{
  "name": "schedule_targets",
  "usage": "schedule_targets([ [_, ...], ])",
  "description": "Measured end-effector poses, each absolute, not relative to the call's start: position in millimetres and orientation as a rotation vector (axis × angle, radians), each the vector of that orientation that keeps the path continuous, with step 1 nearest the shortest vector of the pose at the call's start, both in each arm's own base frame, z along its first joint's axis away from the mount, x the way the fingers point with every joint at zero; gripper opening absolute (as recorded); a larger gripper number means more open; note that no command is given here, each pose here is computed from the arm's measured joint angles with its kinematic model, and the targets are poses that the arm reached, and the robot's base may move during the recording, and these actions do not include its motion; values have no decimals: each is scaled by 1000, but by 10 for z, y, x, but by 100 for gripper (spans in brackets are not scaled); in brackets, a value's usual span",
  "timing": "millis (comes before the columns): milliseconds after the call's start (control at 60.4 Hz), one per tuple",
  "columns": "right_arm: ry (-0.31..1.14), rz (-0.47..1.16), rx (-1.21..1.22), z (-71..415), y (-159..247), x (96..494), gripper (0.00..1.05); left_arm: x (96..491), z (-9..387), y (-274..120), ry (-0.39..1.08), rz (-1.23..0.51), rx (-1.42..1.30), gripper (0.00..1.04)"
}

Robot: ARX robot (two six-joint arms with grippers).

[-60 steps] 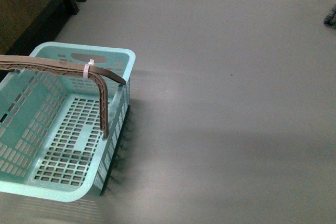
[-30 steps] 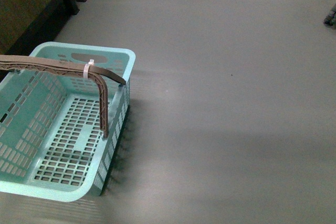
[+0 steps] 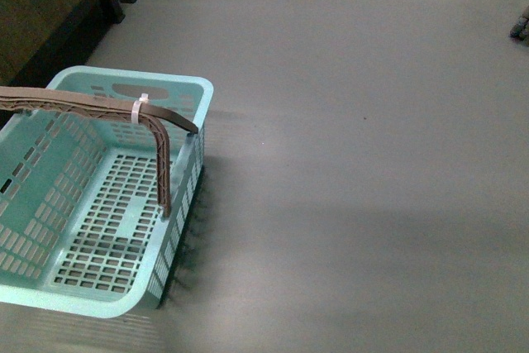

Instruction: Pick mango and avocado into basket

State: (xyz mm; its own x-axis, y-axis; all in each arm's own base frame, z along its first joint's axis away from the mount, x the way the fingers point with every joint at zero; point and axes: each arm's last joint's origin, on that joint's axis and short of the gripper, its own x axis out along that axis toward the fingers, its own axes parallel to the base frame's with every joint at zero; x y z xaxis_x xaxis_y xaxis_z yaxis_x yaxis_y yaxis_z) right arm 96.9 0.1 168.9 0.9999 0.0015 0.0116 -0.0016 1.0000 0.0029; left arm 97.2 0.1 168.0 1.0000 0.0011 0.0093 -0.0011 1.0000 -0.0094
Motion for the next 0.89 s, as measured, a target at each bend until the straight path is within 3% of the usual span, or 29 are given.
schedule_targets([
  [315,-12,2,2,1689,1,969,96,974,1675,0,7,-7,-22,96],
  [447,-12,2,2,1689,1,969,96,1075,1711,46,344,-29,-399,96],
  [663,-12,2,2,1689,1,969,96,1558,1893,389,312,116,-926,96],
  [895,-12,2,2,1689,1,969,96,2272,1586,664,347,219,-1154,96],
])
